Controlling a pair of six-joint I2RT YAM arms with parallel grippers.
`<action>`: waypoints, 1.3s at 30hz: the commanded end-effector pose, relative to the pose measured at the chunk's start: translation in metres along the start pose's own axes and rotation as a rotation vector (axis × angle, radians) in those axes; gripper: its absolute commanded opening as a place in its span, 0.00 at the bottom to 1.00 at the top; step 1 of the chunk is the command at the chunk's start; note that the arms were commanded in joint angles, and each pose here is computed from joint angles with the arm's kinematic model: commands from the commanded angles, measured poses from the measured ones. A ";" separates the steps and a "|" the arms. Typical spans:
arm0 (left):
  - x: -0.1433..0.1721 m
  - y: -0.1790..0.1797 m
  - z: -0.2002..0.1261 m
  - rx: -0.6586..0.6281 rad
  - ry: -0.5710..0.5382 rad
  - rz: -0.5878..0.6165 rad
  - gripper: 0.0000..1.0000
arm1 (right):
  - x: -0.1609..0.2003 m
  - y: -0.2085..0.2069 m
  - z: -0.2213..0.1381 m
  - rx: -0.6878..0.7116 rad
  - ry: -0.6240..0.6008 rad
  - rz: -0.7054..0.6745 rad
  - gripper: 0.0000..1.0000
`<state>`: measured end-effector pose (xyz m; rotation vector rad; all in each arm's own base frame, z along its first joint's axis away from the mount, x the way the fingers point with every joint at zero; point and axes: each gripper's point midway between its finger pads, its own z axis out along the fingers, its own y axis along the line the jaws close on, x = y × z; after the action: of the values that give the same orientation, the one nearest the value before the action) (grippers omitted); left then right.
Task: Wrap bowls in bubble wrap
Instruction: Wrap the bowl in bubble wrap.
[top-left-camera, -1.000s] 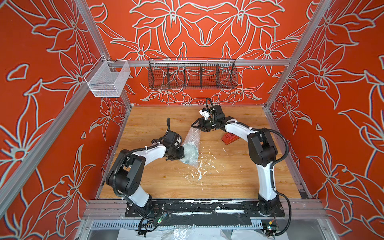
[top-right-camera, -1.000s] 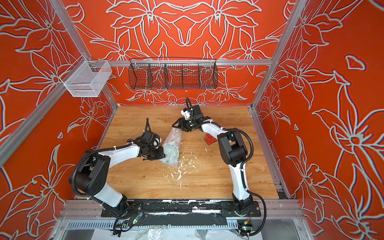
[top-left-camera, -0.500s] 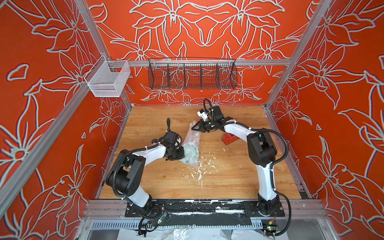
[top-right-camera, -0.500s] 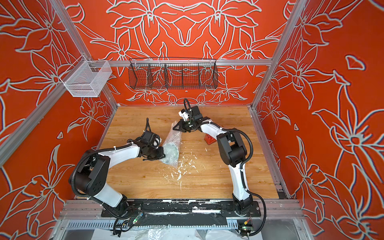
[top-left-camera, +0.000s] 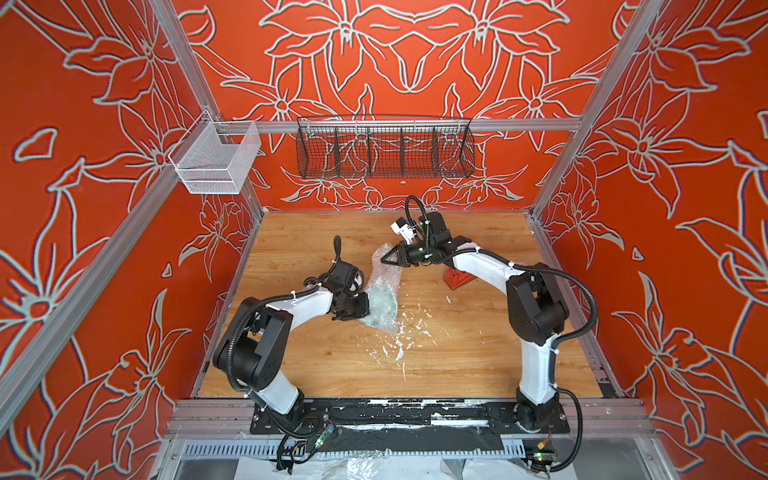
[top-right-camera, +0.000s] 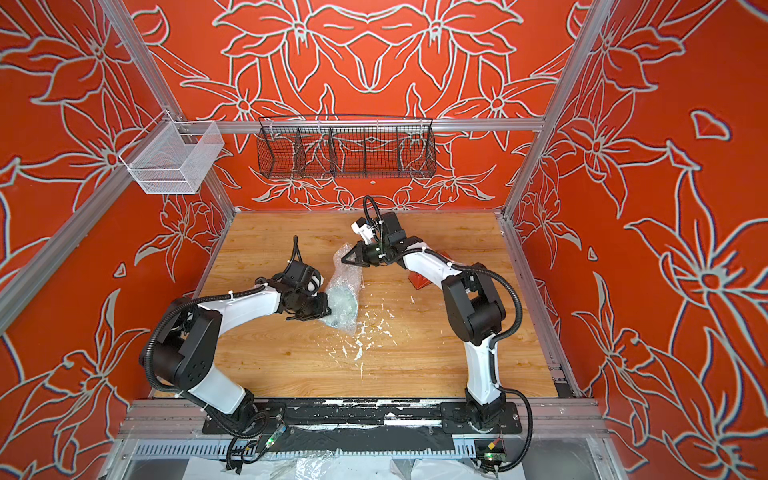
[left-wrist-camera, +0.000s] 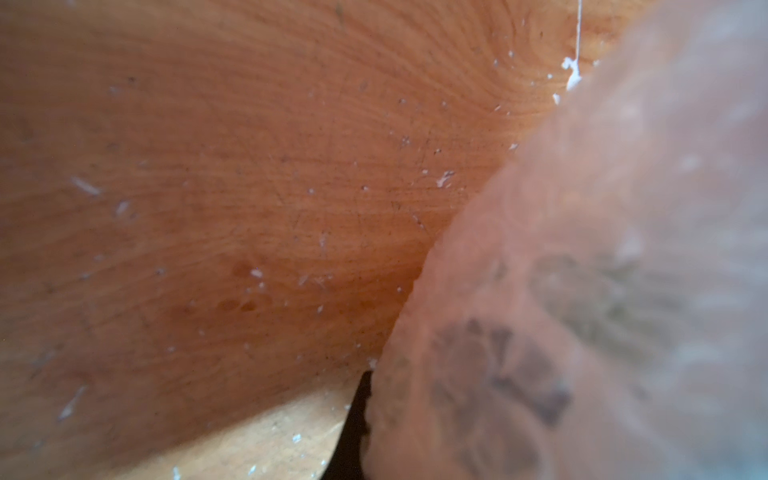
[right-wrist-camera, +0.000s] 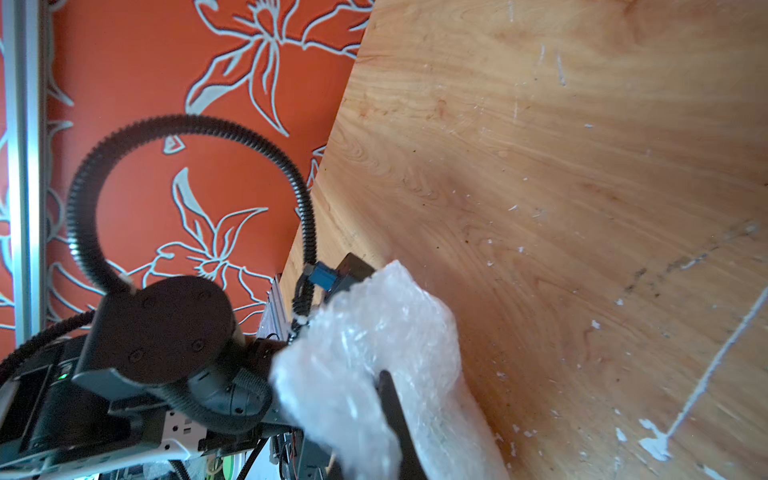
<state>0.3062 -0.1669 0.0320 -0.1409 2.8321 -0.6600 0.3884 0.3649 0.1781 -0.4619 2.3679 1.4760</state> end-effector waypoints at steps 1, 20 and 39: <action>0.044 0.042 0.016 -0.170 0.158 -0.080 0.00 | 0.011 0.026 -0.006 -0.068 0.010 -0.065 0.00; 0.021 0.026 0.010 -0.112 0.138 -0.120 0.00 | 0.147 -0.006 0.034 0.007 0.243 0.004 0.00; 0.003 0.002 -0.010 0.021 0.100 -0.144 0.00 | 0.200 -0.073 0.044 0.308 0.357 0.059 0.31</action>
<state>0.2999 -0.1697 0.0348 -0.2623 2.9275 -0.7701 0.2766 0.3851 0.0741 -0.6733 2.5634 1.2610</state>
